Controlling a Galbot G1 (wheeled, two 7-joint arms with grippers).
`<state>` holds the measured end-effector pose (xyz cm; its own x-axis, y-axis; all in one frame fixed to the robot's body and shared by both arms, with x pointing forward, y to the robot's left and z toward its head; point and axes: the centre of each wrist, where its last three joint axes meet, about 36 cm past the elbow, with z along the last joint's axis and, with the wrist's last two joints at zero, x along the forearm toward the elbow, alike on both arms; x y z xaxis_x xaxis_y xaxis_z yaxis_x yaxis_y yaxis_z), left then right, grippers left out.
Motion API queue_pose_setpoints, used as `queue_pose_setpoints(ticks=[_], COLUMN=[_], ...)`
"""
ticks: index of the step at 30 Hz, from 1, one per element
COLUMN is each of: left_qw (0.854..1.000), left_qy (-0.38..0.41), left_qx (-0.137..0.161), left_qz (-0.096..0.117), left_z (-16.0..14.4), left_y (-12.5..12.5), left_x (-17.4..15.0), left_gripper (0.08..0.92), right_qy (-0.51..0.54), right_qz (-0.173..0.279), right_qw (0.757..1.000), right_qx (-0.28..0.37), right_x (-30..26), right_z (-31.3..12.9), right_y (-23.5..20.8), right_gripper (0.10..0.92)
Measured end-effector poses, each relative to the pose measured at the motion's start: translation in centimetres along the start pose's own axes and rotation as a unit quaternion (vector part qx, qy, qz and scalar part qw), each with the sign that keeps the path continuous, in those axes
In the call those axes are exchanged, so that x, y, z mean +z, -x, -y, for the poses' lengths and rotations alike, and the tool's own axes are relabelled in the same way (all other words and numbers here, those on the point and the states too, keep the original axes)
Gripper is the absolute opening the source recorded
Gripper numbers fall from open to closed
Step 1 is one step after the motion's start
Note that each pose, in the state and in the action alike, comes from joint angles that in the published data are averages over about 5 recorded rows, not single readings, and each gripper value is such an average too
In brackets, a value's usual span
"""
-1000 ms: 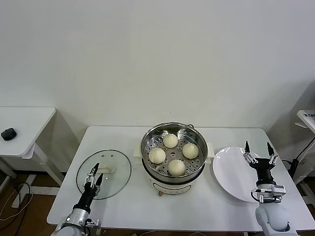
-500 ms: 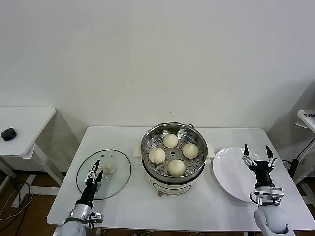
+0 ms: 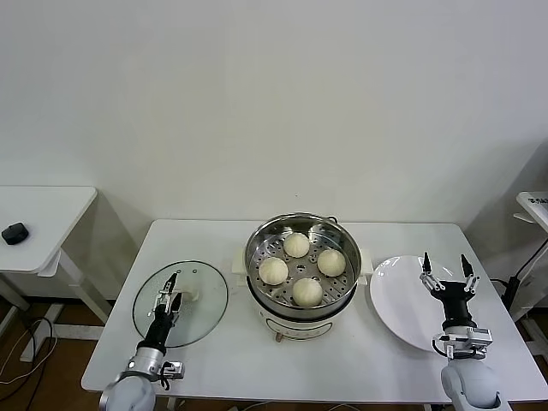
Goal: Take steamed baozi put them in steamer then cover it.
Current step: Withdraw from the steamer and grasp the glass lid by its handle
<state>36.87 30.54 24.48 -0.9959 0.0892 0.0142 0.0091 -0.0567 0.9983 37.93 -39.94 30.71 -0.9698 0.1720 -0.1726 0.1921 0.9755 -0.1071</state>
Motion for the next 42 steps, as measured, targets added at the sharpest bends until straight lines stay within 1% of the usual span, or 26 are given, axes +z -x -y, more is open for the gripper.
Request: queue_pose_setpoints(ticks=[5, 19, 22, 38, 42], left_qw=[1.0, 1.0, 1.0, 0.999, 0.999], left_qy=[-0.003, 0.0, -0.001, -0.015, -0.021], left_qx=[-0.005, -0.001, 0.003, 0.03, 0.032], left_qz=[-0.001, -0.004, -0.005, -0.013, -0.016], left_z=[-0.1, 0.3, 0.4, 1.4, 1.5], left_y=[0.6, 2.0, 2.1, 2.4, 2.6], left_x=[-0.3, -0.3, -0.3, -0.2, -0.1], left_gripper=[0.823, 0.813, 0.759, 0.294, 0.205], right_qy=[-0.001, -0.007, -0.008, -0.013, -0.013], right_qz=[-0.002, 0.0, 0.001, -0.001, -0.002], right_qw=[1.0, 1.0, 1.0, 1.0, 1.0], right_qx=[-0.001, -0.001, -0.001, -0.001, -0.002], right_x=[0.2, 0.1, 0.1, 0.5, 0.6], right_z=[-0.1, 0.2, 0.2, 0.5, 0.4], right_y=[-0.2, -0.2, -0.2, -0.4, -0.5], right_gripper=[0.823, 0.823, 0.823, 0.823, 0.823])
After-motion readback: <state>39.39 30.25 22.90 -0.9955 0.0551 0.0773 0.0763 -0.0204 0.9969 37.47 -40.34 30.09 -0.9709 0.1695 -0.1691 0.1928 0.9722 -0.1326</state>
